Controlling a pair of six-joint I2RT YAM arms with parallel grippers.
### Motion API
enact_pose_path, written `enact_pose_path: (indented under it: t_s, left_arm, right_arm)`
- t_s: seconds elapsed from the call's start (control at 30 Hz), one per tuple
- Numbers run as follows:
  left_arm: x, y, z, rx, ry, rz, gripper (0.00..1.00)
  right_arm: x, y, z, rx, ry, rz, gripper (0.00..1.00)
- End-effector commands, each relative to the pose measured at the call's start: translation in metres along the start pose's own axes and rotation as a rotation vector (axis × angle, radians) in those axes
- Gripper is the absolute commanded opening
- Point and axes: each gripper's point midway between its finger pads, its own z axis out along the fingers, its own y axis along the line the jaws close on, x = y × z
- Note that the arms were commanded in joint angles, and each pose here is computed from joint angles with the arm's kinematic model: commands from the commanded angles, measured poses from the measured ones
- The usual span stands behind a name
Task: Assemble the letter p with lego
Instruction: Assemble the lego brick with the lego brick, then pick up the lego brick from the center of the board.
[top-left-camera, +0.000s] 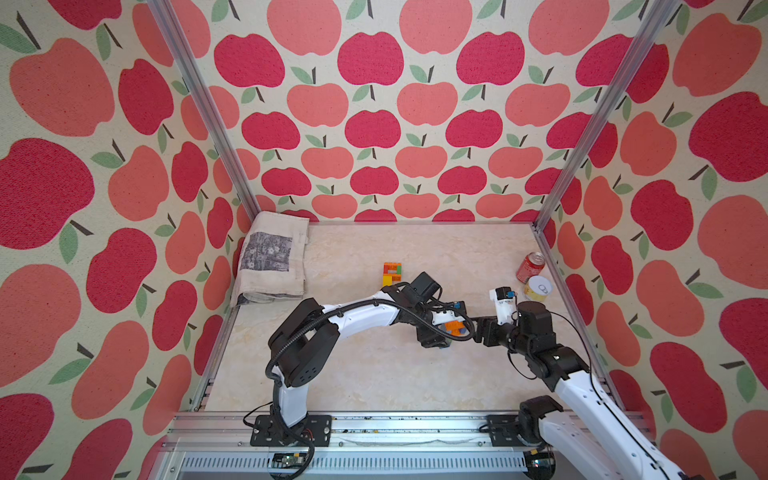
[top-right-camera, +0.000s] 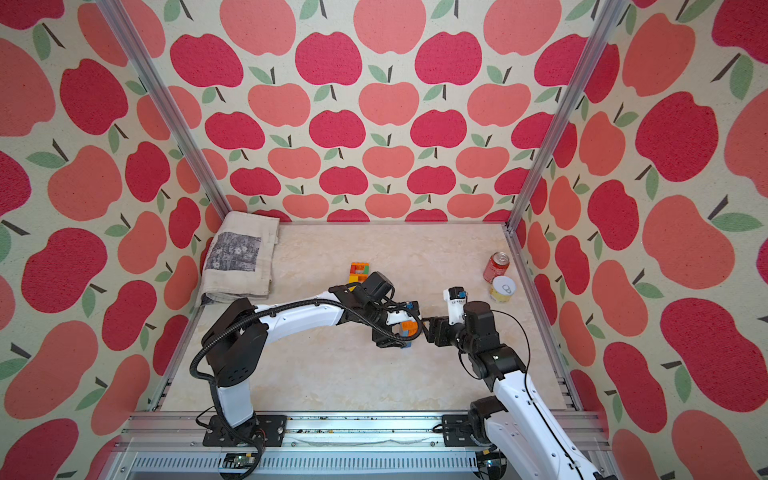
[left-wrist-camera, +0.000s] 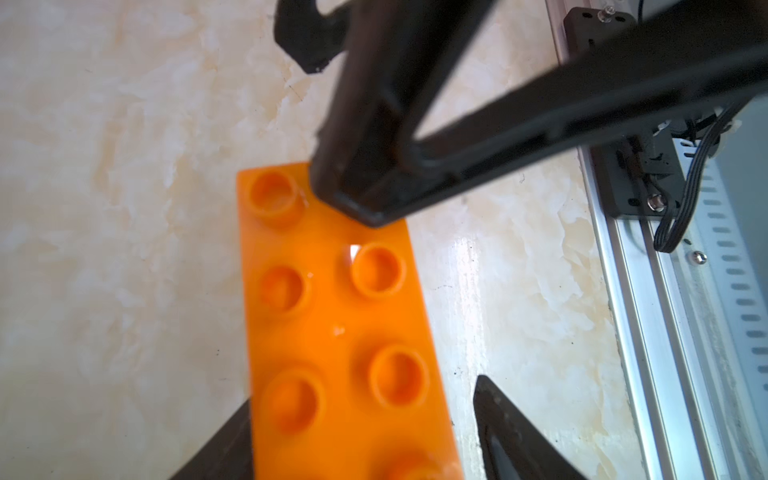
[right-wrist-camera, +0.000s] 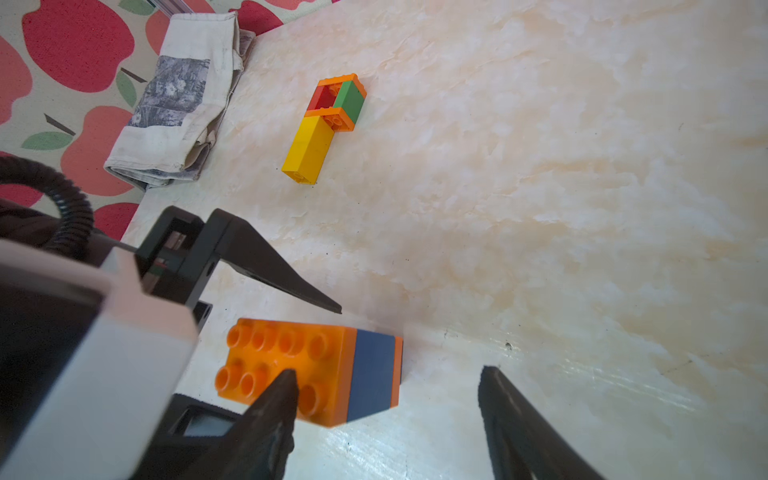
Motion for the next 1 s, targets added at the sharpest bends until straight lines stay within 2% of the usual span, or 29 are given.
enact_pose_path:
  t_s: [0.0,0.27,0.4,0.5,0.6,0.97]
  left_arm:
    - [-0.032,0.005,-0.016,-0.044,-0.157,0.012,0.77]
    - [-0.021,0.011,-0.014,-0.131,-0.165,-0.044,0.76]
    - [-0.018,0.010,-0.006,-0.163,-0.142,-0.055,0.67]
    - [-0.016,0.006,-0.004,-0.147,-0.141,-0.061,0.55]
    - [-0.012,0.003,-0.002,-0.127,-0.133,-0.058,0.47]
    - [0.001,-0.011,0.004,-0.069,-0.121,0.053,0.38]
  right_arm:
    - [-0.002,0.001,0.002,-0.016,-0.011,0.019,0.72]
    - [-0.004,0.005,0.003,-0.037,-0.013,0.015,0.72]
    - [-0.005,0.005,0.003,-0.040,-0.015,0.017,0.71]
    - [-0.004,0.006,0.003,-0.040,-0.012,0.019,0.71]
    - [-0.004,0.006,0.002,-0.040,-0.013,0.018,0.71]
    - [-0.008,0.013,-0.004,-0.063,-0.011,-0.003,0.71]
